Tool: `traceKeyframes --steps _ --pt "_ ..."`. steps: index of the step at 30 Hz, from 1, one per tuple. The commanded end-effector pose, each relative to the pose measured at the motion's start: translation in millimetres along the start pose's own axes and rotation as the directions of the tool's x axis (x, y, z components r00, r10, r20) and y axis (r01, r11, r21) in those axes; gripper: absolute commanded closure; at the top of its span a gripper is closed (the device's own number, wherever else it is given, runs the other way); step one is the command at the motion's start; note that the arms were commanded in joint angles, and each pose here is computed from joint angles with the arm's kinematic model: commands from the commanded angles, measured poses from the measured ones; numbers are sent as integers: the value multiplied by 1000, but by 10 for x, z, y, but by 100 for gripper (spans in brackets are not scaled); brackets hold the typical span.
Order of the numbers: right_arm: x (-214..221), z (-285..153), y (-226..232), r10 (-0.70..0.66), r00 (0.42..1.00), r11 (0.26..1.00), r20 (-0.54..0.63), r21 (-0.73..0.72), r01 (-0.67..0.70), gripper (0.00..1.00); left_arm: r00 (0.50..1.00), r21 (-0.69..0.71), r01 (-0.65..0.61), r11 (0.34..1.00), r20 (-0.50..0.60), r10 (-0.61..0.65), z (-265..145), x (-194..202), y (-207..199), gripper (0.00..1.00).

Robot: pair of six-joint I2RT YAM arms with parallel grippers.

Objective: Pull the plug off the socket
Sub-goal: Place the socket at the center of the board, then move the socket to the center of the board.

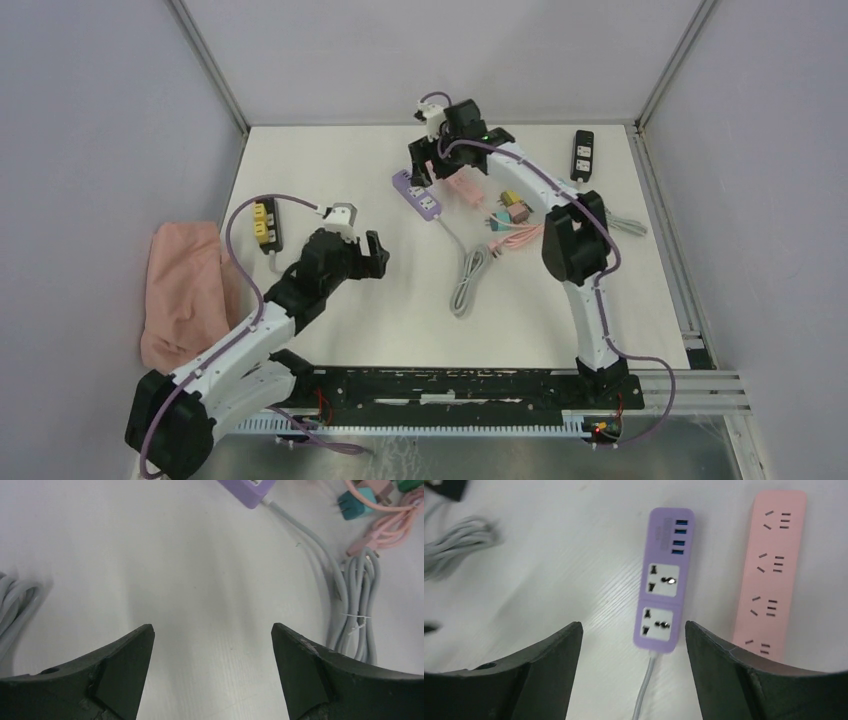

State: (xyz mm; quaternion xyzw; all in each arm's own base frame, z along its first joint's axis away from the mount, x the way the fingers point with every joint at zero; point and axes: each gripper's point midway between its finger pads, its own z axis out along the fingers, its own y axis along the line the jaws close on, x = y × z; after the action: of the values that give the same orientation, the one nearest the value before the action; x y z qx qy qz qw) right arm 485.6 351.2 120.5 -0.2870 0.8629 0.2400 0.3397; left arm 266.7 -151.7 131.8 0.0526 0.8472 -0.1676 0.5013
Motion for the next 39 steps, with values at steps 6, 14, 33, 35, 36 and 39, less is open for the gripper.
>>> traceKeyframes --steps 6,14,33,35,36,39 --pt "353 -1846 487 -73 995 848 62 -521 94 21 986 -119 26 993 -159 -45 185 -595 399 16" --pt "720 -2467 550 -2 991 795 132 -601 82 22 797 -273 -468 840 -541 268 85 -267 1300 20" --pt "688 -2635 438 113 975 767 192 -641 37 24 736 -283 -427 859 -661 148 299 282 1884 21" --pt "690 -2639 442 113 975 767 192 -640 37 24 729 -268 -405 874 -671 132 318 358 1863 26" --pt "687 -2643 446 110 975 768 196 -639 42 24 726 -260 -394 881 -676 126 325 385 1850 30" --pt "695 -2659 452 105 974 771 201 -635 48 24 726 -236 -364 901 -678 116 357 407 1786 50"
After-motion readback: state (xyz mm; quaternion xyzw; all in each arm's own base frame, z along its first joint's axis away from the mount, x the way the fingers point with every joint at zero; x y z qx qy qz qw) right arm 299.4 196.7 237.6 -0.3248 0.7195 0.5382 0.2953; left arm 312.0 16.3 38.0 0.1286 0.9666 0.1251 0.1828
